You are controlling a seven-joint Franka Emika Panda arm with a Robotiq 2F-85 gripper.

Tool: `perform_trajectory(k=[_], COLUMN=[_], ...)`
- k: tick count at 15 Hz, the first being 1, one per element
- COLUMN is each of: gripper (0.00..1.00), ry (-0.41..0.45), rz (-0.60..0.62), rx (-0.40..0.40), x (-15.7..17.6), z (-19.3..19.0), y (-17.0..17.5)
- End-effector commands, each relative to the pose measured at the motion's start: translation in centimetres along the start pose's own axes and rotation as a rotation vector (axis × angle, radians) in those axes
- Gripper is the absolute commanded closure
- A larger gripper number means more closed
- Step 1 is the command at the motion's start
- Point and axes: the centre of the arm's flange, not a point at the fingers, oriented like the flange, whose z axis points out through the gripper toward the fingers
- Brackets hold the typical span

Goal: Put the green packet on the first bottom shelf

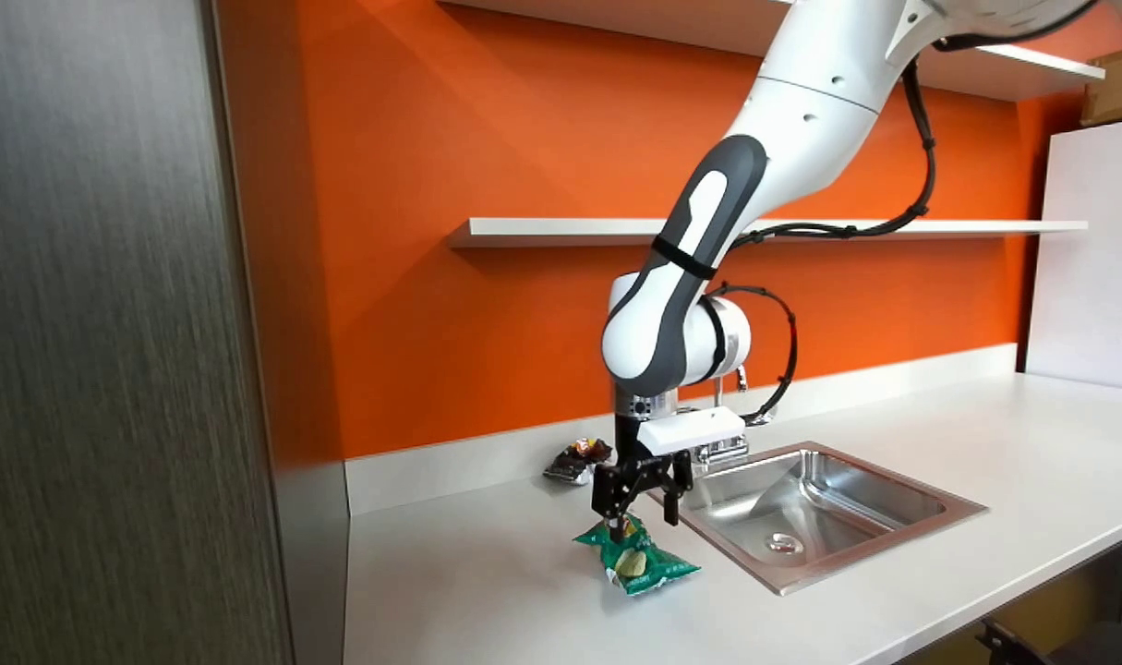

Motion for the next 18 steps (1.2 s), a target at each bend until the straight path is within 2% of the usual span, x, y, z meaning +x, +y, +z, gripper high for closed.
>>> perform_trajectory(k=[1, 16, 17, 18], gripper=[0.0, 0.0, 0.25, 0.28], ry=[0.005, -0.01, -0.01, -0.01], rz=[0.011, 0.033, 0.034, 0.035], rx=[-0.007, -0.008, -0.007, -0.007], x=[1.6, 3.1, 3.1, 3.1], z=[1.1, 2.8, 2.9, 2.9], y=[0.2, 0.9, 1.0, 1.0])
